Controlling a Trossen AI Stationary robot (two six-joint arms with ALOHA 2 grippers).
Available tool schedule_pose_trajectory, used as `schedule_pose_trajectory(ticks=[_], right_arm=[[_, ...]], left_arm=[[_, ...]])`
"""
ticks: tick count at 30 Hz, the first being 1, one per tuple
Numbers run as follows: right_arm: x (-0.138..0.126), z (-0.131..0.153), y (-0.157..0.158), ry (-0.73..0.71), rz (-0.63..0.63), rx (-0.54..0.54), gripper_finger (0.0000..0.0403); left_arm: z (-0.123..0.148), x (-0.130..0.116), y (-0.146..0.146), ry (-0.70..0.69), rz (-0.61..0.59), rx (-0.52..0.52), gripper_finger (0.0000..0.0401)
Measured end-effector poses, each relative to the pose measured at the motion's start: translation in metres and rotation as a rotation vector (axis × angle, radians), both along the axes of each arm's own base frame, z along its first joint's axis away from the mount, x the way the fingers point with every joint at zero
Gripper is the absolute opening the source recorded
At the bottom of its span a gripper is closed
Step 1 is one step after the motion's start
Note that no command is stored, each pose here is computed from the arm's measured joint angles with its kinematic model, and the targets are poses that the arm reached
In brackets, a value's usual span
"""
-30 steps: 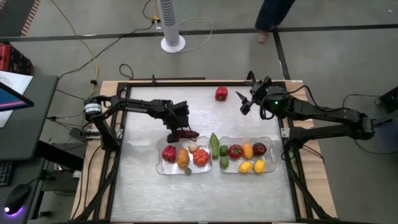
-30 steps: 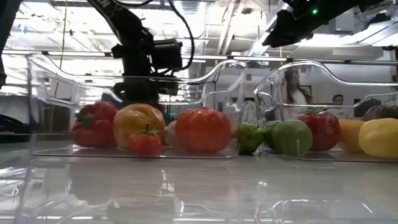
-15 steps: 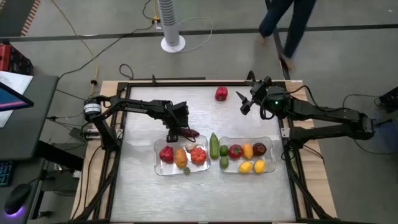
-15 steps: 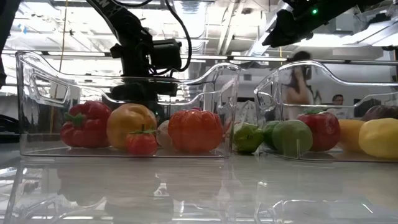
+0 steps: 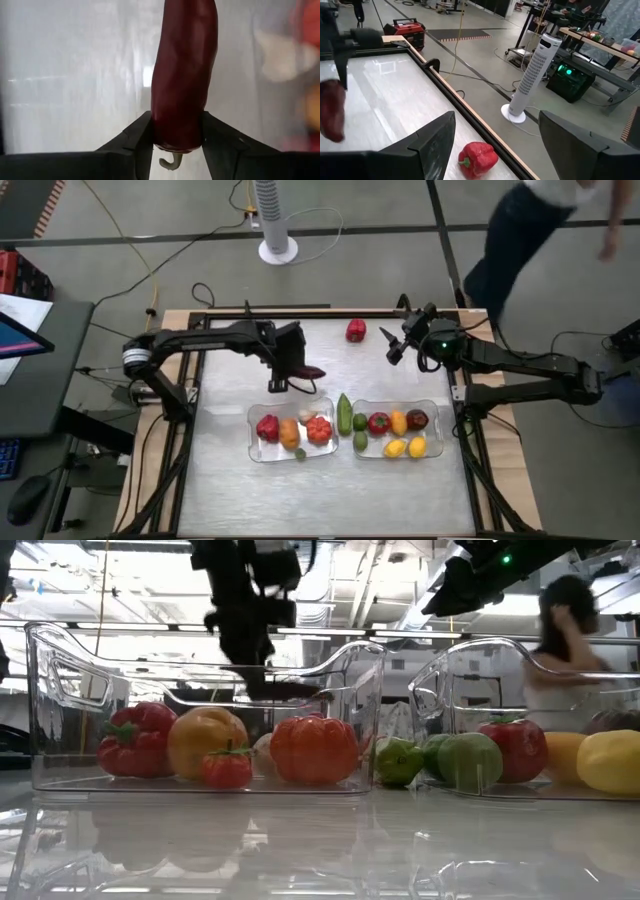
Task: Sort produce into baskets
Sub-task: Put the red chili pepper into the left transparent bin, then put the red bell pepper into the left transparent bin
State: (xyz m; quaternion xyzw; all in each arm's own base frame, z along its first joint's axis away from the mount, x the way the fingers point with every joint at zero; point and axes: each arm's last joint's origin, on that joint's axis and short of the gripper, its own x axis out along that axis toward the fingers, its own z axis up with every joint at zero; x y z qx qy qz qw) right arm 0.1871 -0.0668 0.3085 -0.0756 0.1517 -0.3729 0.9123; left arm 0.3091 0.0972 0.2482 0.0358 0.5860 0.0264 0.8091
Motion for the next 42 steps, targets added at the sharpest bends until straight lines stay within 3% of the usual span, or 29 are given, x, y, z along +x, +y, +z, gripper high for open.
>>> schedule_pose_trajectory(ticks=[2, 6, 8, 13, 17, 22, 27, 34, 38, 42], right_arm=[[0.0, 0.0, 0.0, 0.002, 0.0, 0.0, 0.0311], [0.0, 0.0, 0.0, 0.006, 0.0, 0.001, 0.0311], [0.0, 0.0, 0.0, 0.004, 0.0, 0.001, 0.0311], [0.0, 0.0, 0.0, -0.004, -0.001, 0.003, 0.0311], [0.0, 0.0, 0.0, -0.004, -0.002, 0.005, 0.0311], [0.0, -0.001, 0.0, 0.002, -0.002, 0.007, 0.0311], [-0.001, -0.003, 0.0, 0.023, 0.008, 0.018, 0.0311], [0.015, -0.009, -0.005, -0.019, 0.052, 0.067, 0.0311], [0.044, -0.034, -0.025, 0.01, 0.014, 0.104, 0.0311], [0.072, -0.071, -0.053, 0.078, -0.051, 0.126, 0.0311]], left_arm=[[0.015, -0.004, -0.003, -0.055, -0.006, -0.03, 0.0126], [0.032, -0.01, -0.021, -0.17, -0.058, -0.282, 0.0123], [0.03, -0.009, -0.032, -0.163, -0.054, -0.335, 0.0127], [0.01, -0.009, -0.06, -0.062, -0.012, -0.238, 0.0159], [-0.002, -0.008, -0.074, -0.057, 0.011, -0.247, 0.0199], [0.0, -0.007, -0.076, -0.063, 0.04, -0.232, 0.0246], [0.017, -0.008, -0.074, -0.139, 0.022, -0.087, 0.0261], [0.014, -0.022, -0.085, -0.537, -0.187, -0.024, 0.0238], [0.008, -0.043, -0.081, -0.785, -0.2, 0.053, 0.0221], [0.029, -0.066, -0.078, -1.029, -0.177, 0.125, 0.0209]])
